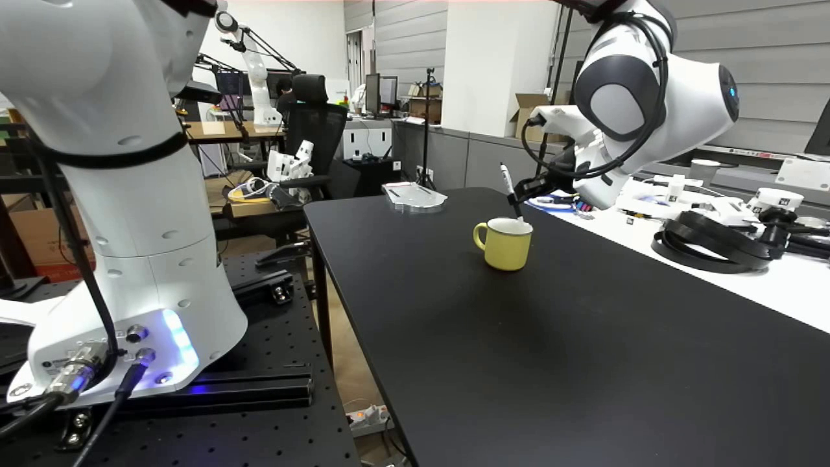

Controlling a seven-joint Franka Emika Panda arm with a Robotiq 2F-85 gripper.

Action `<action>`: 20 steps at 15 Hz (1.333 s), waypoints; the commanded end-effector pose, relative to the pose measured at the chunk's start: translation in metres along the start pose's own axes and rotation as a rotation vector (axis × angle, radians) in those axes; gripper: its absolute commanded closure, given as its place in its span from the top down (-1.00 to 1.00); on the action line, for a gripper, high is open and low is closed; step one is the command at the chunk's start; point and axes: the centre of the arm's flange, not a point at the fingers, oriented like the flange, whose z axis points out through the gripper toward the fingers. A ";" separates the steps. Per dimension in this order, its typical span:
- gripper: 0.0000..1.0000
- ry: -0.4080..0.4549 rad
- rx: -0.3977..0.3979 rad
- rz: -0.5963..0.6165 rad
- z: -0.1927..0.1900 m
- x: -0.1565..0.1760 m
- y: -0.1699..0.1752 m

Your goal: Put the pen in the cup

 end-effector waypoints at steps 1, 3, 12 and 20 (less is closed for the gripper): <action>-0.94 -0.040 0.028 0.040 0.003 0.019 -0.007; -0.94 -0.047 0.034 0.053 0.008 0.027 -0.006; 0.29 -0.045 0.042 0.014 0.003 0.022 -0.010; 1.00 -0.028 0.073 -0.053 -0.026 -0.006 -0.014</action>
